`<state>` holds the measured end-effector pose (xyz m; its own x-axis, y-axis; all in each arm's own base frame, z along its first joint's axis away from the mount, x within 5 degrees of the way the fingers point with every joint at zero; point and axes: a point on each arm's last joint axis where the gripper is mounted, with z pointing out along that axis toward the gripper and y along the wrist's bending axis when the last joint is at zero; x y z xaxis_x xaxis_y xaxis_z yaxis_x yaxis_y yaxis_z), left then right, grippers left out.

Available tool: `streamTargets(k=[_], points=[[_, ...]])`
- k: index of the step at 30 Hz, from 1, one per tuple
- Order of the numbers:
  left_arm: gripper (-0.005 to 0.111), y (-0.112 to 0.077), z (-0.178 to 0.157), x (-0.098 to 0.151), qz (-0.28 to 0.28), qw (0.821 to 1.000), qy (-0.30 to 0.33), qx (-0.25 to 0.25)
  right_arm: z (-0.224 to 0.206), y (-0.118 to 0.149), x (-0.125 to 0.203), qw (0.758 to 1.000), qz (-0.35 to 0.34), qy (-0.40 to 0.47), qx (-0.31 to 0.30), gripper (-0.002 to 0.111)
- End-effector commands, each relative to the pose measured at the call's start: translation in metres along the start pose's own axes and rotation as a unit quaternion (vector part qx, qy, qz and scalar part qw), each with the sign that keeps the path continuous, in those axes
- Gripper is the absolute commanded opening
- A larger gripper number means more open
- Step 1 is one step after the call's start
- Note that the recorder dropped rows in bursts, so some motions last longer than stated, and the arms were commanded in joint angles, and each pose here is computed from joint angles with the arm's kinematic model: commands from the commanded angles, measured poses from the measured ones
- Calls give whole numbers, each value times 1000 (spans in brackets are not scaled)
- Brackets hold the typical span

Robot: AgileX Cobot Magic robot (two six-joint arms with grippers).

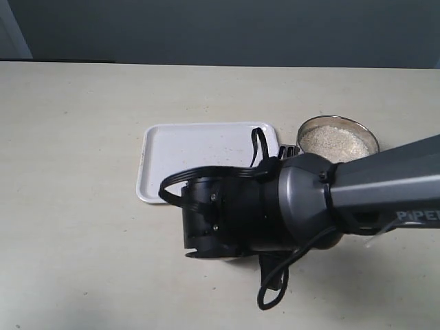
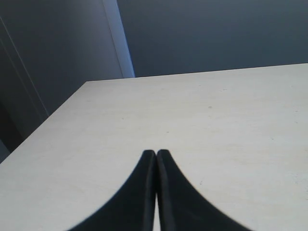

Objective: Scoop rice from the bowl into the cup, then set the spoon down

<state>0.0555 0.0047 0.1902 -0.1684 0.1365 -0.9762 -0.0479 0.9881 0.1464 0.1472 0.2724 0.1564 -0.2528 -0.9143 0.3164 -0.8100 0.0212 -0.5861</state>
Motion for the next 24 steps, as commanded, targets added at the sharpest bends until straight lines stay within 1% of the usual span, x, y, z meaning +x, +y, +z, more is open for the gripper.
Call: streamTargets(k=[1,11,17,24], points=[[0,0,-1,-1,-1,1000,-5,3,-2,2,-1,1000,4,-6,19,-1],[0,0,-1,-1,-1,1000,-5,3,-1,4,0,999,16,-8,39,-1],[0,0,-1,-1,-1,1000,-5,3,5,19,8,999,9,4,45,-1],[0,0,-1,-1,-1,1000,-5,3,4,16,7,998,31,-3,60,-1]])
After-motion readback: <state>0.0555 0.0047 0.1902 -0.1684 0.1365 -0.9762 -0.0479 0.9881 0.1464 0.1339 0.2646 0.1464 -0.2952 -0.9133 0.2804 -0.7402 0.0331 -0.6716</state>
